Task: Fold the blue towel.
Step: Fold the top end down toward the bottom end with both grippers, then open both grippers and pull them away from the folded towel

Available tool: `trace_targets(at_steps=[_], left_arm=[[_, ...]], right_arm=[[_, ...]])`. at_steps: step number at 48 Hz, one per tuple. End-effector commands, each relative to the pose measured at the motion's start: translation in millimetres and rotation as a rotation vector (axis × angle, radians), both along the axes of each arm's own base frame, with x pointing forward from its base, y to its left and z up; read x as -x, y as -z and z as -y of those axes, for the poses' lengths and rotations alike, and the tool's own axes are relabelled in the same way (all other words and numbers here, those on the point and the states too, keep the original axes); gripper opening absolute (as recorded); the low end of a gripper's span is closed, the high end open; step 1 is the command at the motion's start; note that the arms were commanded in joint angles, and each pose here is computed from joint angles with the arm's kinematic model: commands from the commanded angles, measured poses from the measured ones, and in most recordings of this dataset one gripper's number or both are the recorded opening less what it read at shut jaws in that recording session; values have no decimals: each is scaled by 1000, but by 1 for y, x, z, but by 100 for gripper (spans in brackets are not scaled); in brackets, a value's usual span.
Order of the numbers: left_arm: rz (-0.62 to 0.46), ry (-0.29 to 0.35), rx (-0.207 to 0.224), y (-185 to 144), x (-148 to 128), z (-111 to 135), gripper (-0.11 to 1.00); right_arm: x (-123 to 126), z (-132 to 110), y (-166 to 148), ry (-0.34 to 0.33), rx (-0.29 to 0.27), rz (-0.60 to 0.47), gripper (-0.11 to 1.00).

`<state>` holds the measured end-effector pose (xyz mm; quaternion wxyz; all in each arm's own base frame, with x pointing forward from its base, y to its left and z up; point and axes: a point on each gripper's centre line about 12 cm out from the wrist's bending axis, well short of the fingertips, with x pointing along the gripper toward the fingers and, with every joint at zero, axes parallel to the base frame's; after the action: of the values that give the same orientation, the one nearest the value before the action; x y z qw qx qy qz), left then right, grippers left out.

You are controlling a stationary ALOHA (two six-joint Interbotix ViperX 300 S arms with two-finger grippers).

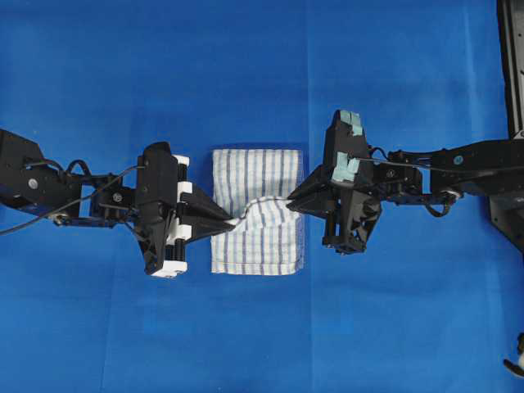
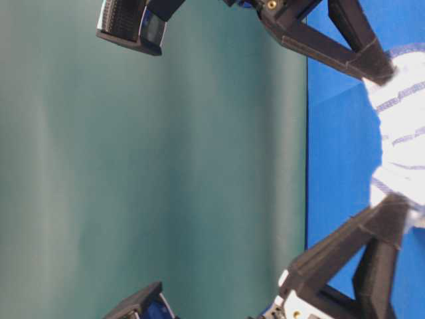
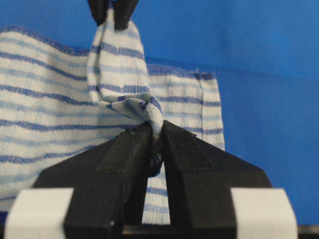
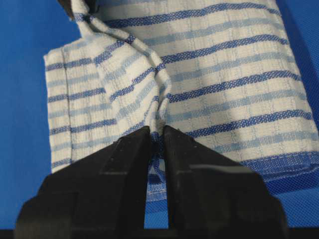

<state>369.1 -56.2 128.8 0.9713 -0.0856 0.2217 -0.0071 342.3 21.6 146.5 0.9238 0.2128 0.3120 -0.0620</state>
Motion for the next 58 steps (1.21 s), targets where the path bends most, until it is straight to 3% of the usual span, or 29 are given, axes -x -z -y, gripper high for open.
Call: trace_targets(at_steps=[1, 22, 46, 49, 51, 58], left_arm=[[36, 10, 7, -10, -5, 6, 6], [26, 70, 9, -1, -3, 30, 6], [16, 43, 56, 2, -4, 30, 7], [16, 39, 58, 2, -4, 28, 11], [16, 39, 58, 2, -4, 28, 18], [20, 40, 59, -2, -2, 28, 61]], right_arm=[[-4, -1, -7, -2, 0, 29, 12], [-6, -22, 9, -46, -10, -17, 12], [-7, -28, 10, -61, -11, -19, 13], [-7, -28, 10, -63, -9, -19, 21], [-7, -28, 10, -62, -10, -17, 31], [-8, -28, 7, -66, -7, -9, 74]])
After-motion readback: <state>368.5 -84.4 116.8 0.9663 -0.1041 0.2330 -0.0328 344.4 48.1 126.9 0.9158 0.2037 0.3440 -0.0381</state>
